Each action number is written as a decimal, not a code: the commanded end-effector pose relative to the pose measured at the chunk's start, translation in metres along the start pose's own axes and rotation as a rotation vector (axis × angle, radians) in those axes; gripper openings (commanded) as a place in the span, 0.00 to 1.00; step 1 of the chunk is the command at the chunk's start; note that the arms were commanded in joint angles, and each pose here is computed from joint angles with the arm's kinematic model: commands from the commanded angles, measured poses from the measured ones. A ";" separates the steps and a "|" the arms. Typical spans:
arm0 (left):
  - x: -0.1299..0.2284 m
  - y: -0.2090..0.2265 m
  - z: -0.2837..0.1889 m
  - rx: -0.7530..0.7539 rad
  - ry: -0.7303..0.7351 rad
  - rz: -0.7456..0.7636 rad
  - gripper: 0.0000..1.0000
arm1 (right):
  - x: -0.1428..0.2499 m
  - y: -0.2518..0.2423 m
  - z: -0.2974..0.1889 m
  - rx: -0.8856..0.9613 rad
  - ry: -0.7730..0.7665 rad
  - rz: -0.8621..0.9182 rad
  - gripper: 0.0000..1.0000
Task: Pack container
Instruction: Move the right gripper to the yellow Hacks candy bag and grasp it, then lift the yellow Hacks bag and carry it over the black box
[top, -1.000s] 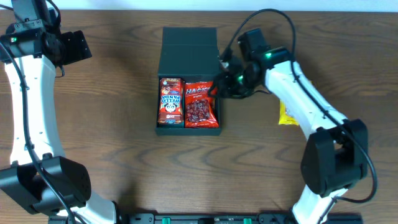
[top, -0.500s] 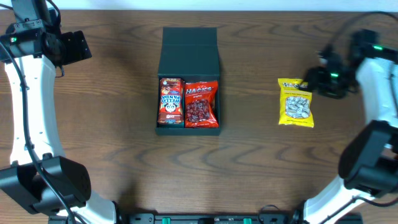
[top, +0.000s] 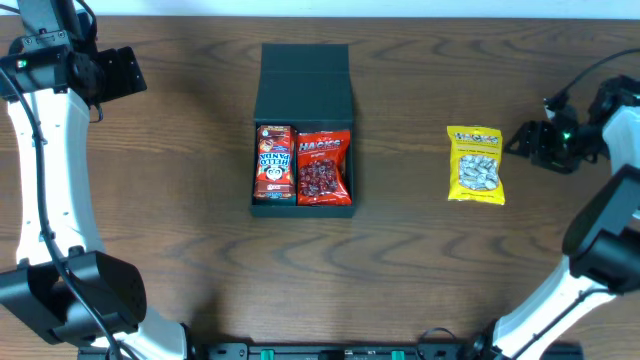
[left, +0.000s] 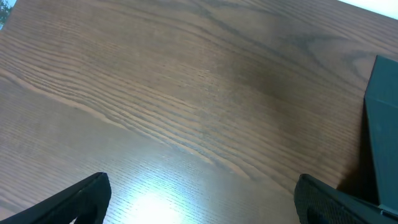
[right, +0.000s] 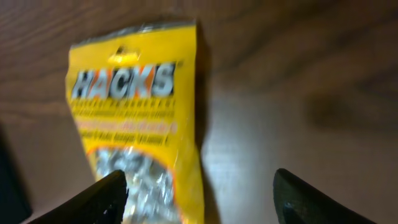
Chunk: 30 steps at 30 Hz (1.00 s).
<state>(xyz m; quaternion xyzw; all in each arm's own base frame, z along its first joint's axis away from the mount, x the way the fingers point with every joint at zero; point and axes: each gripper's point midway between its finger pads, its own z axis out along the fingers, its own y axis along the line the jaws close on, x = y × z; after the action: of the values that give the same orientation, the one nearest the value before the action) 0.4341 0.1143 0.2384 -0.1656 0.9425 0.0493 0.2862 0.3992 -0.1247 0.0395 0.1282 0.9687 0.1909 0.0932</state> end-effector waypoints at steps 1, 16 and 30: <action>0.001 0.002 0.003 -0.003 0.011 0.000 0.95 | -0.001 0.008 0.017 -0.068 0.016 0.041 0.75; 0.001 0.002 0.003 -0.003 0.010 -0.004 0.95 | 0.013 0.052 0.072 -0.186 0.132 -0.014 0.24; 0.001 0.002 0.003 -0.003 0.010 -0.004 0.95 | -0.052 0.155 0.005 -0.556 -0.013 -0.051 0.02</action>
<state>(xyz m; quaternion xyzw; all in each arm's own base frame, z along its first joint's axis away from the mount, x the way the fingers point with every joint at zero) 0.4341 0.1143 0.2384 -0.1656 0.9425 0.0493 0.2862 0.4574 -0.0196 0.0519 0.0823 0.9161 0.3802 0.0971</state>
